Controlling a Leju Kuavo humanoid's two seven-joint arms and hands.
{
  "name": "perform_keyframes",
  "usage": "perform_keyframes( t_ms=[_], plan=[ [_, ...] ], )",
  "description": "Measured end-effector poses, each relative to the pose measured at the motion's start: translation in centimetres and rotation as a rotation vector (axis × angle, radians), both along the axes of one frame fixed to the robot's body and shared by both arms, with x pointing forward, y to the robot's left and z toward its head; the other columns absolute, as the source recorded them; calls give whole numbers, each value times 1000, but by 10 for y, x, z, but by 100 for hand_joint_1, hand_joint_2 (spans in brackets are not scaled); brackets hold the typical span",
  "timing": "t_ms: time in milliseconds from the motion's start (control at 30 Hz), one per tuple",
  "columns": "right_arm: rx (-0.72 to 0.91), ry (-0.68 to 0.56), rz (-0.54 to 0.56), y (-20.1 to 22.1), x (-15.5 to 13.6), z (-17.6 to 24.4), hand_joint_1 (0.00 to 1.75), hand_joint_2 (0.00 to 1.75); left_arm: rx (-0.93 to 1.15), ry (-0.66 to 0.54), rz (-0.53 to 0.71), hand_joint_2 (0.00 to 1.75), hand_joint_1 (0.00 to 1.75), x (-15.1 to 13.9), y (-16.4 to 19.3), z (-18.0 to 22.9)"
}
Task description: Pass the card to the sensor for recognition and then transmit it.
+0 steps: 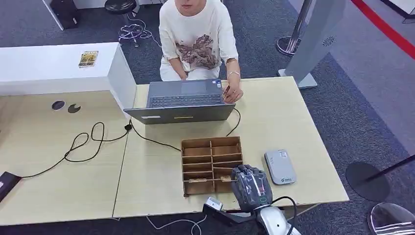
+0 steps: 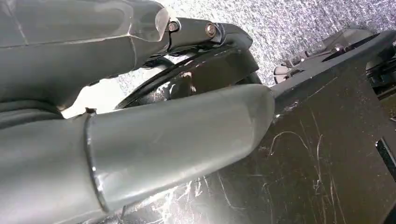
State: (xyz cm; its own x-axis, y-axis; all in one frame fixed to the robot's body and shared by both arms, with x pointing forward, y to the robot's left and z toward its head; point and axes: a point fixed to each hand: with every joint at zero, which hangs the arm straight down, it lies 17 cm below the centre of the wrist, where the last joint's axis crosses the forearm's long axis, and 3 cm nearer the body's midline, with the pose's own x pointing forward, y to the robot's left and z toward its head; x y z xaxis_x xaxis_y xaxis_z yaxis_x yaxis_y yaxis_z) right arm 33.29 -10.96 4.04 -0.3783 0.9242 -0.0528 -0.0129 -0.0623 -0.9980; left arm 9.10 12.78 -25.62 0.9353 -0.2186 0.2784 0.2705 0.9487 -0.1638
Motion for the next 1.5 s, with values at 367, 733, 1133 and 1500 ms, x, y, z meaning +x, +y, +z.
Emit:
perform_keyframes(
  t_ms=[367, 733, 1133, 1500],
  plan=[
    [3, -9, 0, 0, 2, 2, 154, 175, -1, 0, 0, 0, 0, 0, 0, 0],
    [161, 35, 66, 13, -3, 9, 169, 175, -3, 1, -1, 0, 0, 0, 0, 0],
    [276, 43, 69, 11, -6, 23, 171, 175, -3, 1, -1, 0, 0, 0, 0, 0],
    [406, 74, 82, 8, -11, 33, 173, 175, -3, 1, 0, 0, 0, 0, 0, 0]
  ],
)
